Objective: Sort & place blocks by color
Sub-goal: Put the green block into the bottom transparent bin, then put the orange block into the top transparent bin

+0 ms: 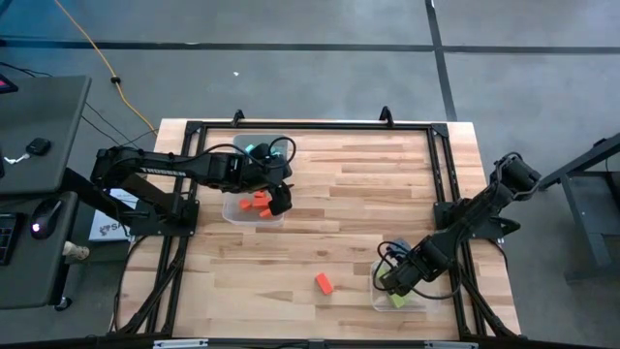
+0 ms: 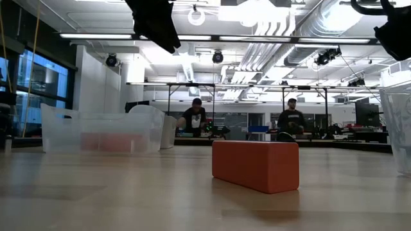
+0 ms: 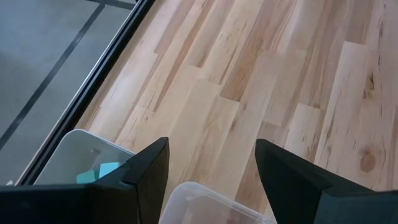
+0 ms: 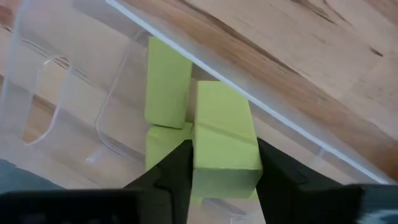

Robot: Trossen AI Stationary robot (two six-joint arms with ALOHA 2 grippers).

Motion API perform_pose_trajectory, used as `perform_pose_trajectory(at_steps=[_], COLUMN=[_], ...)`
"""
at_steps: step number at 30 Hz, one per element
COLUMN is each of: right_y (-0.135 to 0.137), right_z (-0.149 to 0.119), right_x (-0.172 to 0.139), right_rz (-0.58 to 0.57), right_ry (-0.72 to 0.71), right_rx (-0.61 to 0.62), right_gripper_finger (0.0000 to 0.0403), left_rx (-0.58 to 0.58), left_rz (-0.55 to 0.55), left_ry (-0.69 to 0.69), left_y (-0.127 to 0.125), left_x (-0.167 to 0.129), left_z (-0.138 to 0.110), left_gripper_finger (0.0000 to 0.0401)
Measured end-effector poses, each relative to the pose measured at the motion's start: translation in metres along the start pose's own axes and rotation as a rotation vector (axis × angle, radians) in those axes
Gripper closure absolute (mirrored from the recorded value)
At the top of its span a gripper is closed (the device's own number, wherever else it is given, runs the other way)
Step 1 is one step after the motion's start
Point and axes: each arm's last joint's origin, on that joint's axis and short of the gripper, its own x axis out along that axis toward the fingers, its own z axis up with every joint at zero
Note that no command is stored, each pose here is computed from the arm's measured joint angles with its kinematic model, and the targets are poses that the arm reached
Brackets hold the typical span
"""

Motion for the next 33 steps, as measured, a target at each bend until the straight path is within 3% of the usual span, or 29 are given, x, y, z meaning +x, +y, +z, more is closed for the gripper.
perform_pose_trajectory(at_steps=[7, 21, 25, 29, 33], right_y=[-0.001, 0.003, 0.008, 0.012, 0.016], right_z=[-0.001, -0.001, -0.002, -0.003, -0.003], right_x=[0.0, -0.004, -0.011, -0.019, -0.032], right_rz=[-0.014, 0.01, 0.029, 0.032, 0.029], right_ry=[0.022, 0.032, 0.033, 0.027, -0.017], right_rx=[0.002, 0.048, 0.053, 0.069, 0.067], right_gripper_finger=[0.0215, 0.0209, 0.0208, 0.0208, 0.0208], left_rx=[-0.001, -0.005, -0.067, -0.134, -0.132], left_rz=[0.0, 0.006, 0.004, -0.081, -0.194], left_ry=[0.0, -0.002, -0.007, -0.001, -0.013], left_y=[0.0, 0.001, 0.0, -0.003, -0.015], left_x=[0.0, 0.0, 0.0, 0.0, -0.005], left_z=[0.0, 0.0, 0.001, 0.002, 0.003], left_gripper_finger=[0.019, 0.0165, 0.0147, 0.0141, 0.0143])
